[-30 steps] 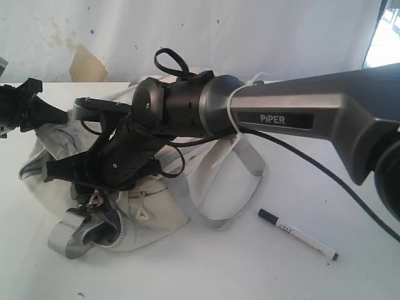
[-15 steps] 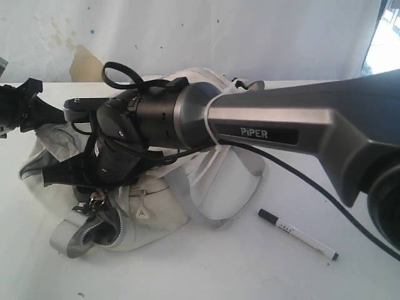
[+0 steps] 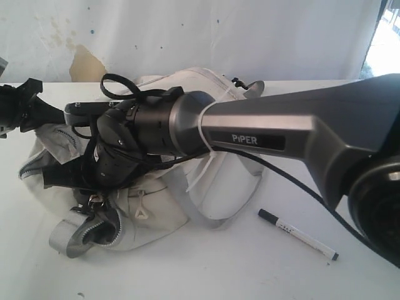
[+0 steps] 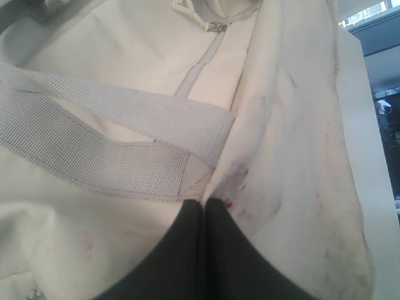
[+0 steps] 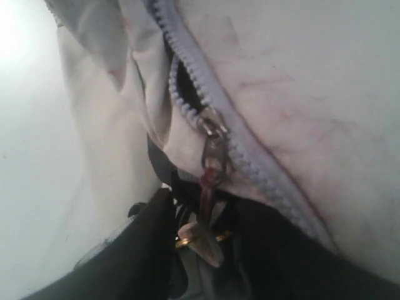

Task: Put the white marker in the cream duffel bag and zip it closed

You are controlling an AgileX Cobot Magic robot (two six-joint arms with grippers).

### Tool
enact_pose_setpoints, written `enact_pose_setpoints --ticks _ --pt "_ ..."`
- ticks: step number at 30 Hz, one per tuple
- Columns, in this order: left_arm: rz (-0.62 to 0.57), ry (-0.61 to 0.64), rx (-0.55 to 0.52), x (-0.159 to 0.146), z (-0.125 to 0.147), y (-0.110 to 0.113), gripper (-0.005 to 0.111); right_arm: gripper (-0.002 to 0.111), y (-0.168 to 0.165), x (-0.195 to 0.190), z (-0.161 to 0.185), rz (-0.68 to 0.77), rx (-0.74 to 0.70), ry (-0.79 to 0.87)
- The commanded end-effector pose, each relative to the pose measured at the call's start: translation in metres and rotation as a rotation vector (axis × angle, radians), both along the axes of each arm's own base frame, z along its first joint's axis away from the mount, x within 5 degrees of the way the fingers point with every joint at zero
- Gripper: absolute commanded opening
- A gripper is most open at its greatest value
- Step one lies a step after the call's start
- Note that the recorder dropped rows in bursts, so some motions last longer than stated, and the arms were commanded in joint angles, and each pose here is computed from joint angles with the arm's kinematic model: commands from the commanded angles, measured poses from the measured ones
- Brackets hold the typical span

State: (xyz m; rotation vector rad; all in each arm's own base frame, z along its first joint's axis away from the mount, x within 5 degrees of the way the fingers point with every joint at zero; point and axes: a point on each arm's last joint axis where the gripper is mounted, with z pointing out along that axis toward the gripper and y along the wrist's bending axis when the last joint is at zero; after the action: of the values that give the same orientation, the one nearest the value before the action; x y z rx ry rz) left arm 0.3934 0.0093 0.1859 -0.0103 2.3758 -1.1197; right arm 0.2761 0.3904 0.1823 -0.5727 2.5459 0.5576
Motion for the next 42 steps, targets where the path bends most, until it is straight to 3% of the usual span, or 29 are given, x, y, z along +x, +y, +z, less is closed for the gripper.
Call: enact_pose_setpoints --ticks 1,12,14,17,35,42 --pt "0.011 -0.009 0.01 0.0 0.003 0.003 0.0 0.034 0.002 0.001 -0.002 -0.002 0.016 -0.007" --pt "0.009 -0.008 0.009 0.0 0.003 0.003 0.0 0.031 0.009 -0.001 -0.018 0.046 -0.015 -0.043" --pt "0.009 -0.008 0.009 0.0 0.003 0.003 0.0 0.024 0.009 0.0 -0.018 0.054 -0.024 -0.055" --pt "0.009 -0.008 0.009 0.0 0.003 0.003 0.0 0.0 0.007 0.0 -0.019 0.074 -0.062 -0.078" --pt "0.036 -0.008 0.01 0.0 0.003 0.012 0.0 0.0 -0.03 -0.021 0.057 0.195 -0.251 -0.08" --pt "0.049 0.0 0.005 0.0 0.003 0.015 0.0 0.0 -0.051 -0.016 0.07 0.178 -0.321 -0.041"
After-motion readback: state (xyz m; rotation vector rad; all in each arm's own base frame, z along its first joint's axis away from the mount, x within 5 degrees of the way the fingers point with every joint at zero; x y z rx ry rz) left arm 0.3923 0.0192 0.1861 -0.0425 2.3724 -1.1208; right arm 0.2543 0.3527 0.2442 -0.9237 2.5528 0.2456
